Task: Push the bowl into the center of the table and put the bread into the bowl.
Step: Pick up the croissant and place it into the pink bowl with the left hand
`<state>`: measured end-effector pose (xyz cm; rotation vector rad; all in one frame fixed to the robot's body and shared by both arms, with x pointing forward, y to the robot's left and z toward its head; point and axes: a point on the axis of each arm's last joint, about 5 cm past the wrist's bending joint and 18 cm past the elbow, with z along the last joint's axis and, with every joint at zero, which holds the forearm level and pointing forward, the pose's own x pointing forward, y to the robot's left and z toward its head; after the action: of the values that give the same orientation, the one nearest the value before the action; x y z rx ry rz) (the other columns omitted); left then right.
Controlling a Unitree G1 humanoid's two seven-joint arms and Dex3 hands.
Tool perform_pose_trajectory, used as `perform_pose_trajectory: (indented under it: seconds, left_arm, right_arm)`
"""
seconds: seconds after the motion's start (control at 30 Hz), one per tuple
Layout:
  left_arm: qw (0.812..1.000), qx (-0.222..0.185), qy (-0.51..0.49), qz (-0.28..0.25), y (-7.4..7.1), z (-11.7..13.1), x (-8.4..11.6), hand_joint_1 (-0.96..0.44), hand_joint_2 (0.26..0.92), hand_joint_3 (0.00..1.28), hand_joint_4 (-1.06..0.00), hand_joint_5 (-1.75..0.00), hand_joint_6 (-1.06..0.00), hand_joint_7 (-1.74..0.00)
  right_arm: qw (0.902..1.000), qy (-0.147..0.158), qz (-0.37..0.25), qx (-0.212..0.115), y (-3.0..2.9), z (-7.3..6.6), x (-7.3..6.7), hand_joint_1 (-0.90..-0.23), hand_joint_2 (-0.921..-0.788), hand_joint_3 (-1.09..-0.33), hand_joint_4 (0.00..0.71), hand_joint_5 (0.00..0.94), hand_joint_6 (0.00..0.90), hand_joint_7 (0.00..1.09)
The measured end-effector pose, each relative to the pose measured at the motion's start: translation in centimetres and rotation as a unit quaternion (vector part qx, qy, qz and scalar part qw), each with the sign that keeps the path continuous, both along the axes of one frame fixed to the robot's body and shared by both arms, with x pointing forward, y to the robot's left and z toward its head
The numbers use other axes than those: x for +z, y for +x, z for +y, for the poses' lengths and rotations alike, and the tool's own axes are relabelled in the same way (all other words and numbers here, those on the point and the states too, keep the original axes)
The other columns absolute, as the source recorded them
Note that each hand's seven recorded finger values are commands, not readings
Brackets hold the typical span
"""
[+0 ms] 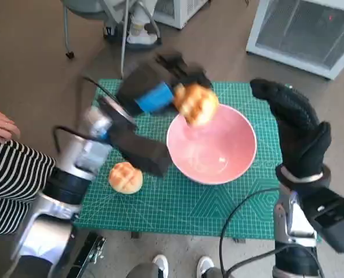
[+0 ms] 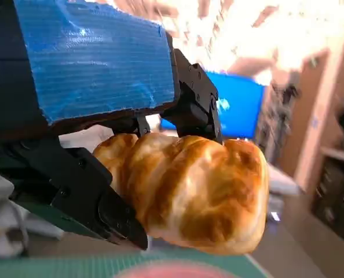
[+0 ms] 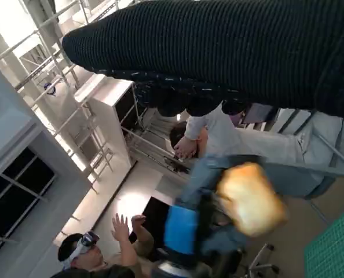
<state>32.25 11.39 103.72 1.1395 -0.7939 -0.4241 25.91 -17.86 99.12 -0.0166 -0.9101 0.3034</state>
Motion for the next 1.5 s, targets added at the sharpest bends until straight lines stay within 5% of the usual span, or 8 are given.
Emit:
perform_pose_trajectory:
  seconds: [0.1, 0.3, 0.33, 0.43, 0.67, 0.9, 1.17, 1.5]
  left_arm:
    - [1.0, -0.007, 0.015, 0.019, 0.1, -0.6, -0.7, 0.0, 0.921, 0.05, -0.77, -1.06, -0.59, -1.22]
    - [0.995, -0.016, 0.052, 0.089, 0.5, -1.9, -2.4, 0.0, 0.921, 0.21, -0.58, -1.26, -0.41, -1.39]
    - [0.993, -0.015, 0.057, 0.099, 0.6, -2.1, -2.6, -0.01, 0.896, 0.2, -0.53, -1.14, -0.37, -1.28]
    - [0.987, -0.01, 0.077, 0.144, 0.9, -2.8, -3.4, -0.04, 0.861, 0.09, -0.46, -0.39, -0.37, -0.6]
    - [0.971, 0.007, 0.118, 0.21, 1.1, -3.5, -4.3, -0.16, 0.813, 0.01, -0.18, -0.03, -0.24, -0.14]
    - [0.969, 0.006, 0.147, 0.201, 1.1, -3.1, -3.5, -0.32, 0.794, 0.0, -0.03, 0.0, -0.16, -0.04]
    - [0.974, -0.014, 0.124, 0.188, 0.7, -0.8, -1.0, -0.43, 0.786, 0.0, -0.01, 0.0, -0.15, -0.02]
    - [0.977, -0.031, 0.086, 0.193, -0.9, 4.5, 1.6, -0.3, 0.756, 0.0, -0.04, -0.01, -0.19, -0.03]
  right_arm:
    - [1.0, 0.0, 0.001, 0.0, -0.05, 0.0, -0.1, -0.671, -0.921, -0.704, 0.142, 0.001, 0.073, 0.42]
    - [1.0, 0.001, 0.0, 0.0, -0.14, 0.0, -0.1, -0.678, -0.921, -0.702, 0.142, 0.001, 0.071, 0.42]
    - [1.0, 0.002, 0.0, 0.0, -0.14, 0.0, -0.1, -0.679, -0.921, -0.702, 0.142, 0.001, 0.071, 0.42]
    - [1.0, 0.003, 0.0, 0.0, -0.19, 0.0, -0.1, -0.679, -0.921, -0.702, 0.142, 0.001, 0.07, 0.42]
    - [1.0, 0.006, -0.001, 0.002, -0.28, 0.1, -0.1, -0.68, -0.921, -0.702, 0.142, 0.0, 0.069, 0.42]
    - [0.9999, 0.011, 0.0, 0.004, -0.46, 0.2, -0.1, -0.68, -0.921, -0.703, 0.141, 0.0, 0.066, 0.43]
    - [0.9999, 0.015, 0.0, 0.005, -0.74, 0.3, -0.1, -0.68, -0.921, -0.703, 0.141, 0.0, 0.063, 0.43]
    - [0.9997, 0.023, 0.004, 0.006, -0.9, 0.5, -0.3, -0.68, -0.921, -0.701, 0.141, 0.0, 0.062, 0.43]
